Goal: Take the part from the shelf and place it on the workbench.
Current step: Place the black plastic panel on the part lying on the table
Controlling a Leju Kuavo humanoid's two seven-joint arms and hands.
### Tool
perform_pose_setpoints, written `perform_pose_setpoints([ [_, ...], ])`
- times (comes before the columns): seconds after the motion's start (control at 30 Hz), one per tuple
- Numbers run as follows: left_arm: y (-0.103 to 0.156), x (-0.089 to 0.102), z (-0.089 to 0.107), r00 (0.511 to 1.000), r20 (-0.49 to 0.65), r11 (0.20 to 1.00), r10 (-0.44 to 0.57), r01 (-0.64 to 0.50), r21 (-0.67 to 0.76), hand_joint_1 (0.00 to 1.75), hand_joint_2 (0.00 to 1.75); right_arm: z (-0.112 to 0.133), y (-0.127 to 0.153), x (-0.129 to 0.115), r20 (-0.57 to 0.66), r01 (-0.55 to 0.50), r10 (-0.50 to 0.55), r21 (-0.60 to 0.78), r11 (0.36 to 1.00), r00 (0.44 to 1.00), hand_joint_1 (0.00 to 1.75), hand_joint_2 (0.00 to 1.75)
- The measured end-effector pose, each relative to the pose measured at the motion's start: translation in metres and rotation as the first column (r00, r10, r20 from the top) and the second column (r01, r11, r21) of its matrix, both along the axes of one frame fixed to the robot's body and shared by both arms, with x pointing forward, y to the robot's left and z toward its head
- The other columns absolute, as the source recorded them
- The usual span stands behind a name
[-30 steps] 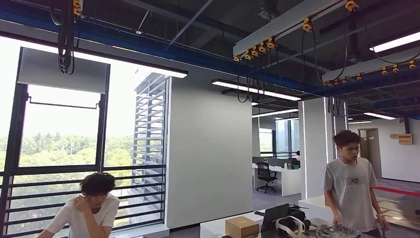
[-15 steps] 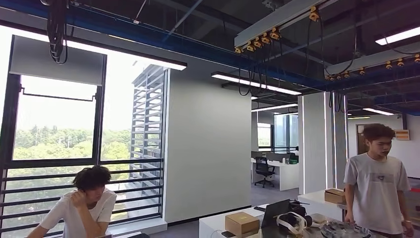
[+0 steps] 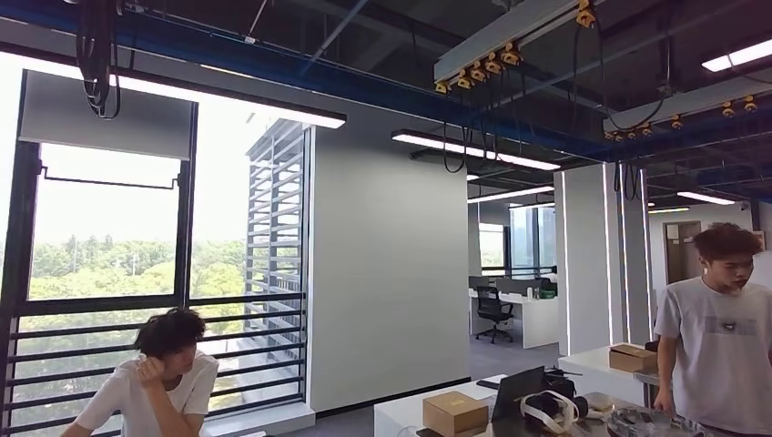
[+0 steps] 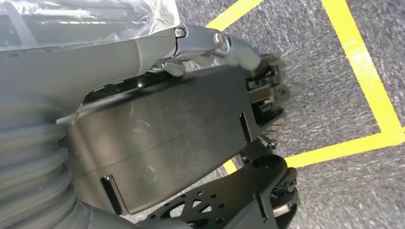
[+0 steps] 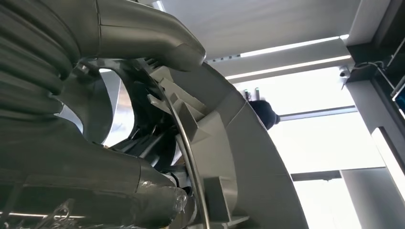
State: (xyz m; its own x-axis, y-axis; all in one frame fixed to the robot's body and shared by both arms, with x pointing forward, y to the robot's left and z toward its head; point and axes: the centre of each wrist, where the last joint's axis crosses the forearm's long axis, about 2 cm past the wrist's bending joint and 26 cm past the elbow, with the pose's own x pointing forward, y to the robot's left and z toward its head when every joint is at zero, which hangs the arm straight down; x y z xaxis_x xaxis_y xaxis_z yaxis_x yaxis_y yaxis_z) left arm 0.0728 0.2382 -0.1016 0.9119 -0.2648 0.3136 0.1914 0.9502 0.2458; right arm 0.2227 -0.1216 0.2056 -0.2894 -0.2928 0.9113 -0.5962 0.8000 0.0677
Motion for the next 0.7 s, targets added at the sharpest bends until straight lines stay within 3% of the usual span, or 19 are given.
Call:
perform_pose_setpoints([
  [0.7, -0.0011, 0.0009, 0.0003, 1.0, 0.007, 1.0, 0.0, 0.0, -0.005, 0.0, 1.75, 0.0004, -0.0001, 0.0004, 0.01, 0.009, -0.009, -0.012, 1.0, 1.0, 1.75, 1.75],
])
